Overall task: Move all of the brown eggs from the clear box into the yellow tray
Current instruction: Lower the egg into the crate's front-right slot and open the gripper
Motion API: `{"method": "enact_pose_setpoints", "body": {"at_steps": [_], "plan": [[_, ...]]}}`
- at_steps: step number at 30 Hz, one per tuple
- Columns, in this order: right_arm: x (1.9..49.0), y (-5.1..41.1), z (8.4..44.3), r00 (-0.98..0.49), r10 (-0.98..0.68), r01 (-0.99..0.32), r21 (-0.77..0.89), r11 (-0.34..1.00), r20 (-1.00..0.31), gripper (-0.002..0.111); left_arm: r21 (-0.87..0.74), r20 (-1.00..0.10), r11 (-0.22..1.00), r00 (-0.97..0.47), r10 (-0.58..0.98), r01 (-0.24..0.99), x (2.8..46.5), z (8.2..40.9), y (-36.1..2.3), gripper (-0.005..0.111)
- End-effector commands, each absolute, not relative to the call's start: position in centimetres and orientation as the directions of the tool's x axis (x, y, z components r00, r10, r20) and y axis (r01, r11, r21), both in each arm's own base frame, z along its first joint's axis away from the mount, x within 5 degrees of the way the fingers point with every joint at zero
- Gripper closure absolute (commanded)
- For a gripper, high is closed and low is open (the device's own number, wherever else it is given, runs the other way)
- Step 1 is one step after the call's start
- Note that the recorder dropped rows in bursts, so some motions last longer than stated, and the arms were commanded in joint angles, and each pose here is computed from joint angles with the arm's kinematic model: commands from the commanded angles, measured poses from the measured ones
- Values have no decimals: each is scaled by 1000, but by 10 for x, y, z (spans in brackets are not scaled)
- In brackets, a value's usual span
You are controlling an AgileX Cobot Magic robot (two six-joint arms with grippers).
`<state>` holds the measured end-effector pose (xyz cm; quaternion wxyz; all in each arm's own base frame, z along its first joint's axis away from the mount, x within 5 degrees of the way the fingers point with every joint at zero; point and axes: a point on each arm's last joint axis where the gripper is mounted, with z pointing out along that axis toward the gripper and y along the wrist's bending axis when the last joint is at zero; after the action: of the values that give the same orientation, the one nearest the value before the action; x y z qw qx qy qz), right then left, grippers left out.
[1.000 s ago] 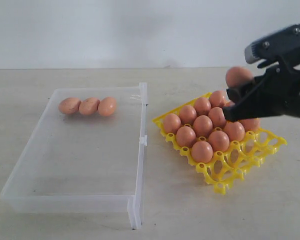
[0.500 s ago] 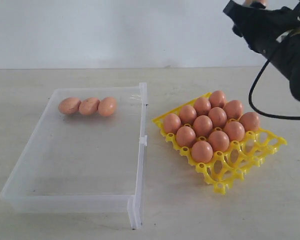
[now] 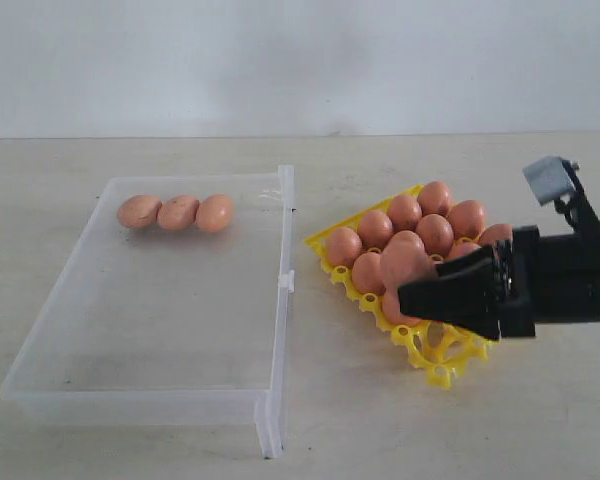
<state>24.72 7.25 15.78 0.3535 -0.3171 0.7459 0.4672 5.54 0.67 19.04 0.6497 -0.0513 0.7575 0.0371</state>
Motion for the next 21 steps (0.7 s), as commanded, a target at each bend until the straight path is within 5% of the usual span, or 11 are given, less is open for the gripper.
{"method": "enact_pose_setpoints", "body": {"at_steps": [1, 10, 21], "plan": [[241, 67, 151, -501, -115, -786, 395, 476, -858, 109, -15, -989, 992, -142, -33, -122, 55, 192, 6, 111], [243, 55, 130, -572, -282, -727, 316, 610, -770, 109, -15, -989, 992, -142, -33, -122, 55, 192, 6, 111], [245, 53, 129, -566, -290, -722, 293, 627, -772, 109, -15, -989, 992, -142, -33, -122, 55, 192, 6, 111]]}}
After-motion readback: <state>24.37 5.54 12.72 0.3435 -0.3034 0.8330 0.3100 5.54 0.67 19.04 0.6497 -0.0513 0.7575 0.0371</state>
